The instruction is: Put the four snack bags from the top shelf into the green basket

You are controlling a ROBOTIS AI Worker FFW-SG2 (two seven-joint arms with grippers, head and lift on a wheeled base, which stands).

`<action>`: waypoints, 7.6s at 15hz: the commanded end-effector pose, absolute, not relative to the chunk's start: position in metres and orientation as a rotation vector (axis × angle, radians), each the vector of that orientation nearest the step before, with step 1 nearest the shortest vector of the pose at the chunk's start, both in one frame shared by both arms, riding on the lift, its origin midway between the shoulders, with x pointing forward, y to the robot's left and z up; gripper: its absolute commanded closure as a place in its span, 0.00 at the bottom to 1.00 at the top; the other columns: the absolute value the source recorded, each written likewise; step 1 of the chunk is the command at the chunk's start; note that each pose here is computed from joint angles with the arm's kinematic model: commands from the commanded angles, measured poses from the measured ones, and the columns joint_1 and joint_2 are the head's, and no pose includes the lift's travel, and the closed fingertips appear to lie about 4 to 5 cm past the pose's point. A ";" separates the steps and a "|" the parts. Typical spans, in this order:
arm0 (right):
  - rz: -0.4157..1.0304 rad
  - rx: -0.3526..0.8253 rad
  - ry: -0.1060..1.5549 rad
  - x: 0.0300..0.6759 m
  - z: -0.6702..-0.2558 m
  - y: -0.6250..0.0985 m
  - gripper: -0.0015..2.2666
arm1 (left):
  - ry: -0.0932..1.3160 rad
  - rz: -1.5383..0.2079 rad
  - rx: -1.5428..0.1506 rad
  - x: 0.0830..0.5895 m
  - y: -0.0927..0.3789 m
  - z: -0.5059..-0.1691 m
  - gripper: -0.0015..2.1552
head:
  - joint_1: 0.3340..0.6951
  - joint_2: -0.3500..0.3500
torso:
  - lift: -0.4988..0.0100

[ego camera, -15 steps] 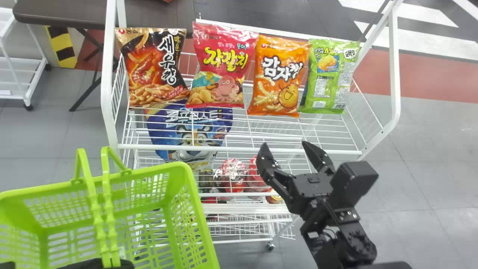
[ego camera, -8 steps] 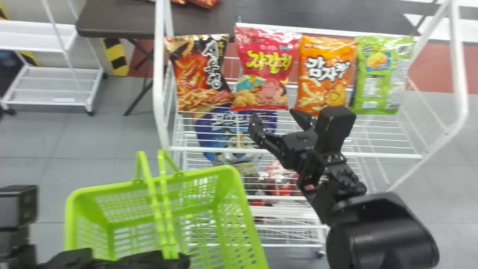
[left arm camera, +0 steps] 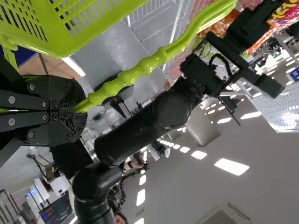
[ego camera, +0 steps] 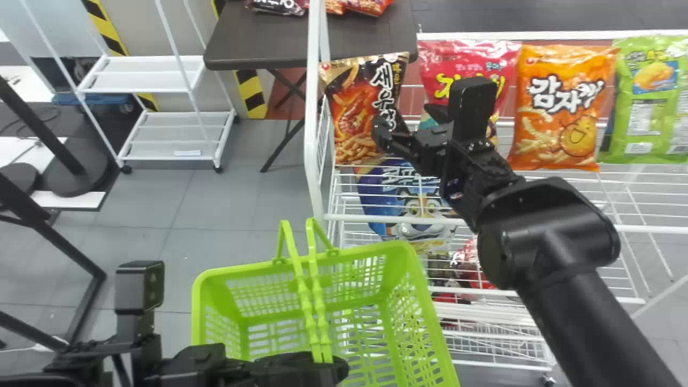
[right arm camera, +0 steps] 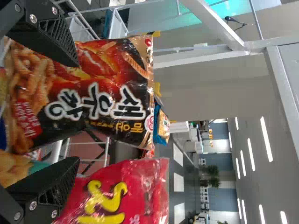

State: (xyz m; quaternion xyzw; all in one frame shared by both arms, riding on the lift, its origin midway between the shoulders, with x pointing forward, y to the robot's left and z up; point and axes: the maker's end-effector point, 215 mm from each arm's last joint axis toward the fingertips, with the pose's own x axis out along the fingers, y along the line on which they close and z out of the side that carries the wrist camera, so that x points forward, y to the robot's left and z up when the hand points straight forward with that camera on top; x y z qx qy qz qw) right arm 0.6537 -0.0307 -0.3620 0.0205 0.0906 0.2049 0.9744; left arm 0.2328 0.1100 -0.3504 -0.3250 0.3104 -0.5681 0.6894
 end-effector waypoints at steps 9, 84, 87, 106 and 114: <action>0.569 0.009 0.280 0.681 -0.394 -0.010 0.99 | 0.697 -1.279 -0.732 0.230 0.117 -0.349 1.00 | 1.00 0.67 | 0.97; 0.384 0.090 0.326 0.675 -0.399 -0.134 1.00 | 0.681 -1.321 -0.740 0.246 0.110 -0.352 1.00 | 1.00 0.46 | 0.97; 0.365 0.107 0.288 0.667 -0.386 -0.144 1.00 | 0.680 -1.326 -0.742 0.247 0.108 -0.352 1.00 | 1.00 0.45 | 0.97; 0.742 0.378 0.820 0.323 -0.380 -0.022 1.00 | 0.668 -1.314 -0.740 0.252 0.113 -0.351 1.00 | 1.00 0.71 | 0.97; 0.701 0.216 1.020 0.301 -0.449 -0.039 0.00 | 0.664 -1.324 -0.737 0.254 0.110 -0.350 1.00 | 1.00 0.73 | 0.97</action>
